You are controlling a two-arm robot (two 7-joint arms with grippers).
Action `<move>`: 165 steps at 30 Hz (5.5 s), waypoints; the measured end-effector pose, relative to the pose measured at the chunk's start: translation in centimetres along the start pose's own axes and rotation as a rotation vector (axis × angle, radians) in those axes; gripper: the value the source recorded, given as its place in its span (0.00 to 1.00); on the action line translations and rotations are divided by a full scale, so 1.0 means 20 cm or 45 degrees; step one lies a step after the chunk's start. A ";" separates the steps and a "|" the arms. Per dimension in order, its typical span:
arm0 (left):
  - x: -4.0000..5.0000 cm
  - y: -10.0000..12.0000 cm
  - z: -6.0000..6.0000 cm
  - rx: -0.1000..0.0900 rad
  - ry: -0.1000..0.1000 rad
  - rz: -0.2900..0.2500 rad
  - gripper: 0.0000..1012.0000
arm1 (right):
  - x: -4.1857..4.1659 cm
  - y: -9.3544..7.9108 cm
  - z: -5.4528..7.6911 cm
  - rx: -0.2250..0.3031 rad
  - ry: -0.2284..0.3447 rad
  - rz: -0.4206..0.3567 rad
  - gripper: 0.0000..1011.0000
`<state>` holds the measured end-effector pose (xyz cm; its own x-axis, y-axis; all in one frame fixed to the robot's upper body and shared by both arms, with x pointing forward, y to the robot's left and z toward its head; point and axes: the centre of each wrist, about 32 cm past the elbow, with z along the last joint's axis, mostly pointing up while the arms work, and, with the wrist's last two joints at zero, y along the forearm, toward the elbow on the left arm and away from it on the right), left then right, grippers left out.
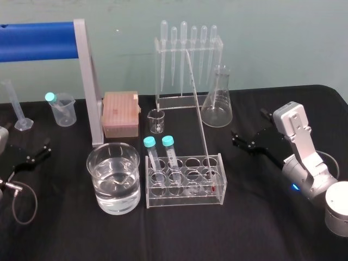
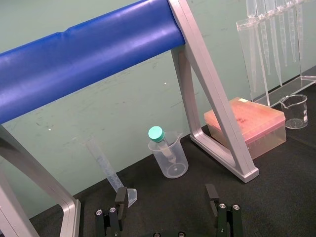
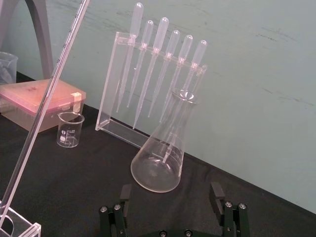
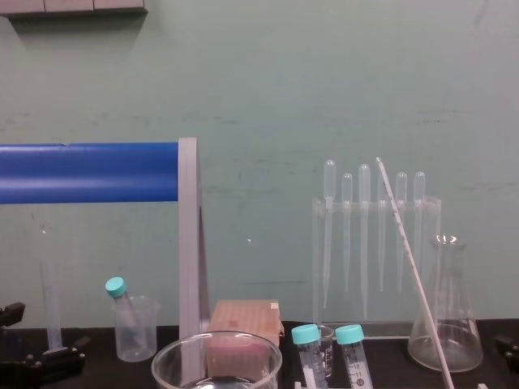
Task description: Hold the thermometer with one hand and immerse one end into the beaker, then reinsert it into the test tube rack.
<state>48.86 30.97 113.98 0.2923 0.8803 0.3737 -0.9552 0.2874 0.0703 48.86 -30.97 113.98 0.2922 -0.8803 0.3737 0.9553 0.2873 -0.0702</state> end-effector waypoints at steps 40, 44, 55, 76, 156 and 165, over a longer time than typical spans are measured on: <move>0.000 0.00 0.00 0.000 0.000 0.000 1.00 | 0.000 0.00 0.00 0.000 0.000 0.000 0.99; 0.000 0.00 0.00 0.000 0.000 0.000 1.00 | 0.004 0.00 0.00 0.003 0.015 -0.010 0.99; 0.000 0.00 0.00 0.000 0.000 0.000 1.00 | 0.064 0.00 0.18 0.156 0.390 -0.094 0.99; 0.000 0.00 0.00 0.000 0.000 0.000 1.00 | -0.067 0.12 0.49 0.456 0.636 0.106 0.99; 0.000 0.00 0.00 0.000 0.000 0.000 1.00 | -0.167 0.29 0.48 0.098 0.702 0.241 0.88; 0.000 0.00 0.00 0.000 0.000 0.000 1.00 | -0.167 0.29 0.48 0.100 0.702 0.241 0.62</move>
<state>48.86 30.97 113.98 0.2923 0.8803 0.3738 -0.9552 0.2873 0.0702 53.08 -22.72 121.19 0.4580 -0.8713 -0.1760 0.8841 0.4672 -0.0122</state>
